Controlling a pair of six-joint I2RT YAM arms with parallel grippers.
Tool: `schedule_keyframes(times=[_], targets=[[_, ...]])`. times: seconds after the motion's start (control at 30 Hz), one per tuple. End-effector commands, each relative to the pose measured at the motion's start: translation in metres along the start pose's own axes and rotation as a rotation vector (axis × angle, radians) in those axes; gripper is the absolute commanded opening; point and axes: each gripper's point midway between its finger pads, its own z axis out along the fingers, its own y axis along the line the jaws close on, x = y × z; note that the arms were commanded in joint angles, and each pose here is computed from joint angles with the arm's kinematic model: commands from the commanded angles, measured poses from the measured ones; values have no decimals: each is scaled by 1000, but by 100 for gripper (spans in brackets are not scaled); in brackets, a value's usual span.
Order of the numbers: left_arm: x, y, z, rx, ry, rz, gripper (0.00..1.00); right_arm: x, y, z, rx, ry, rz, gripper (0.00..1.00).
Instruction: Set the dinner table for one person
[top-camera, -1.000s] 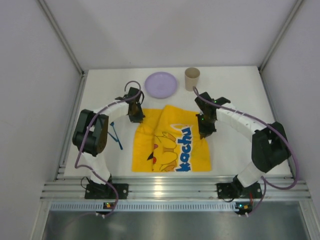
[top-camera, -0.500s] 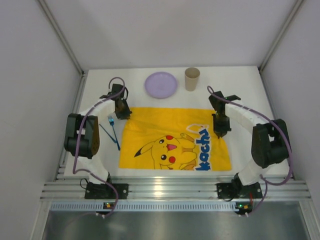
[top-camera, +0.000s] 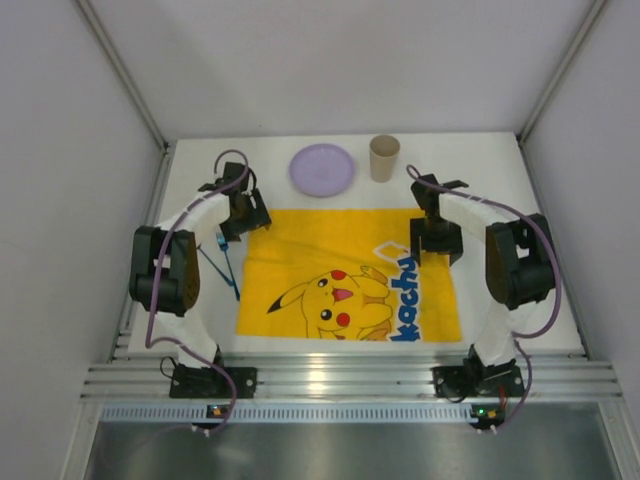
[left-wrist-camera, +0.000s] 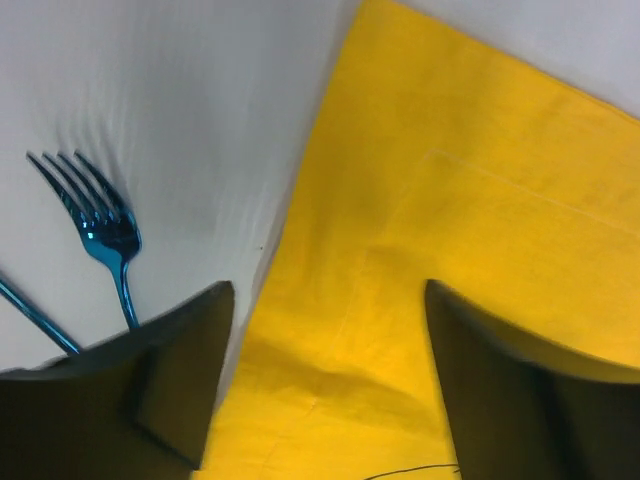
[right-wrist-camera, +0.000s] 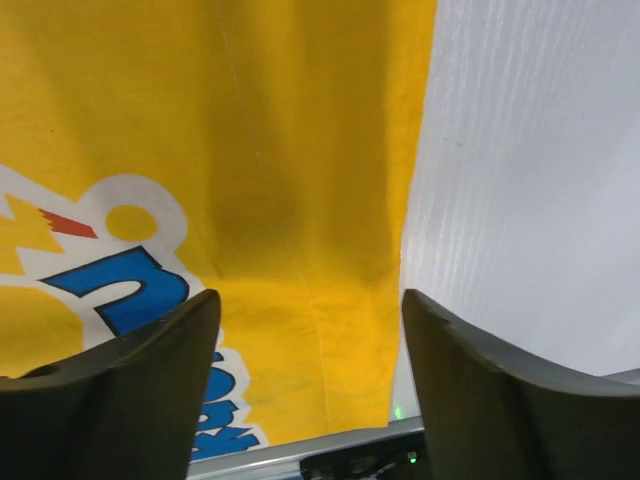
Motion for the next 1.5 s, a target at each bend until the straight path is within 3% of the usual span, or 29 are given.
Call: schedule_keyframes(times=[0.0, 0.07, 0.27, 0.43, 0.47, 0.6, 0.67, 0.77, 1.03, 1.47], targets=[[-5, 11, -15, -64, -26, -45, 90, -15, -10, -18, 11, -78, 30, 79], [-1, 16, -20, -74, -35, -64, 98, -9, -13, -23, 9, -87, 43, 81], [12, 24, -36, -71, -63, -116, 97, -6, -2, -26, -71, -117, 62, 82], [5, 35, -64, -83, -167, -136, 97, -35, 56, -46, -374, -153, 38, 70], [5, 37, -67, -86, -178, -137, 97, -40, 63, -49, -407, -159, 37, 67], [6, 47, -71, -96, -189, -139, 96, -64, 84, -49, -471, -147, 36, 25], [10, 55, -68, -104, -169, -152, 97, -76, 93, -40, -474, -122, 36, 10], [14, 62, -65, -100, -150, -168, 96, -87, 100, -23, -462, -92, 37, 0], [15, 70, -63, -118, -141, -135, 95, -105, 108, 19, -419, -47, 38, 0], [13, 75, -30, -117, -94, -68, 92, -109, 96, 26, -343, -43, 76, 0]])
